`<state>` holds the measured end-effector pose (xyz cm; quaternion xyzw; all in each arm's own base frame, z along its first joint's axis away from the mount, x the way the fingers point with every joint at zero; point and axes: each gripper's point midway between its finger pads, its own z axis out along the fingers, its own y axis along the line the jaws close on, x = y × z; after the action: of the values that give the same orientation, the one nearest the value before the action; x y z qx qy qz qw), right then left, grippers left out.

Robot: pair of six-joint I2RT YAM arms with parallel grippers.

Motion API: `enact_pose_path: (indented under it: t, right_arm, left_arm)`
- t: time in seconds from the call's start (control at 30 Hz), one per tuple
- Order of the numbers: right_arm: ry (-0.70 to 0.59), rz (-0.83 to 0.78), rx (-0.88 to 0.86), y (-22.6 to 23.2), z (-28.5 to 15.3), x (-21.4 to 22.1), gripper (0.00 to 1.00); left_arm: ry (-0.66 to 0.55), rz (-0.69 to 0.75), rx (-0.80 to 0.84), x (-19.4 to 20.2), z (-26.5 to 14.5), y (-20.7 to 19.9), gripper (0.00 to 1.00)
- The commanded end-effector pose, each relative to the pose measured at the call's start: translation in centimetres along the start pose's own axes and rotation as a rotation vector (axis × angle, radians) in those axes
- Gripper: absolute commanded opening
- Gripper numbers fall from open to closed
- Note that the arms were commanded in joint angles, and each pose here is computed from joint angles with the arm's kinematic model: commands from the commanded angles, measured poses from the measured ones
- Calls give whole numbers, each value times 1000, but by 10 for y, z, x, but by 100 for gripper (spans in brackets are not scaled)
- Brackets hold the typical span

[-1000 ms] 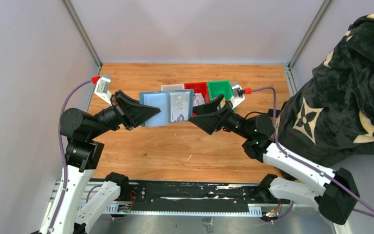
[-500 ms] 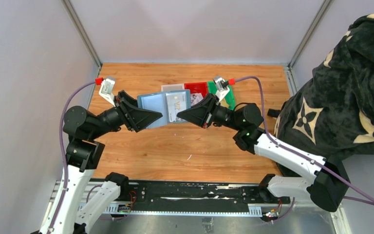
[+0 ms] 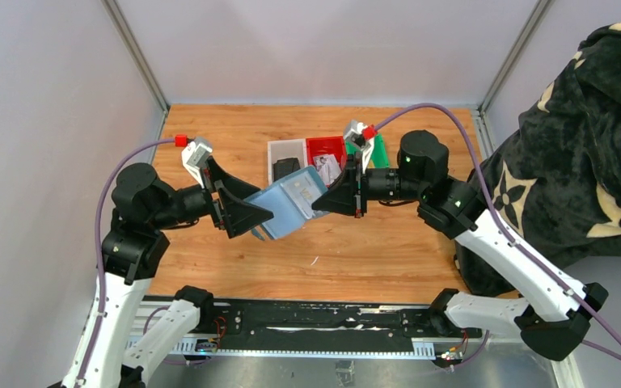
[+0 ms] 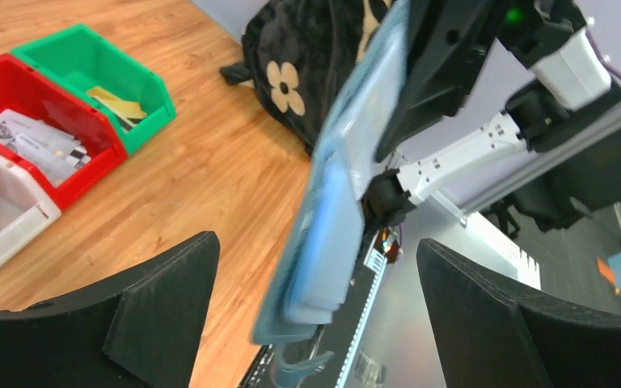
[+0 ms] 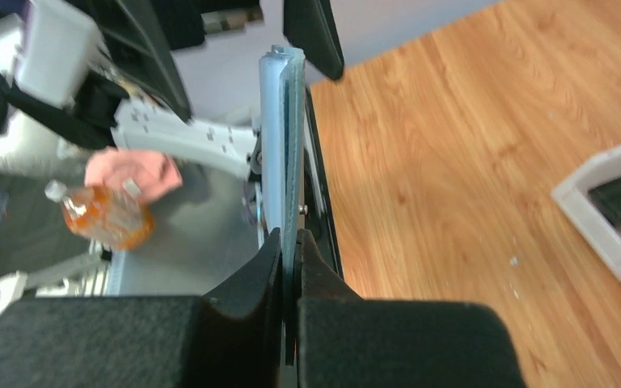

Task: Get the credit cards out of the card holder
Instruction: Remove the credit card from the card holder.

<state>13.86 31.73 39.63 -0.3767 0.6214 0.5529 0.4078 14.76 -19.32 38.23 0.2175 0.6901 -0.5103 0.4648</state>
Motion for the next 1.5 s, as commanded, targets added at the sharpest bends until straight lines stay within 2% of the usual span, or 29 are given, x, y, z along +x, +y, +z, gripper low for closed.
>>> enact_pose_path:
  t: [0.0, 0.17, 0.37, 0.63, 0.73, 1.03, 1.1, 1.13, 1.23, 1.33, 1.4, 1.47]
  right_arm:
    - [239, -27, -7, -7, -12, 45, 0]
    - [294, -35, -37, -6, -9, 47, 0]
    - [366, -62, -128, 11, 4, 53, 0]
    - [429, -117, -219, 30, 27, 57, 0]
    - [440, -129, -242, 33, 35, 57, 0]
    - [462, -134, -274, 38, 53, 54, 0]
    - [479, -128, -275, 38, 55, 56, 0]
    - [481, -128, -274, 38, 56, 55, 0]
    - [485, -129, -266, 36, 57, 56, 0]
    - [454, -129, -208, 27, 59, 52, 14]
    - [375, -100, -160, 18, 61, 42, 29]
    - [249, -48, -131, 8, 62, 30, 39]
  left_arm:
    - [108, 71, 89, 15, -8, -17, 100]
    - [157, 108, 135, 24, -10, -20, 99]
    - [194, 153, 138, 43, -6, -2, 91]
    - [260, 103, 177, 58, -2, 5, 90]
    - [259, 104, 195, 58, -3, 0, 85]
    - [293, 11, 273, 69, -8, -12, 54]
    - [303, -14, 289, 67, -6, -14, 43]
    - [303, -11, 290, 65, -5, -14, 35]
    - [291, 34, 284, 63, -6, -14, 20]
    - [264, 104, 238, 58, -6, -9, 4]
    - [240, 134, 213, 50, -5, -8, 1]
    - [201, 136, 189, 39, -2, -8, 0]
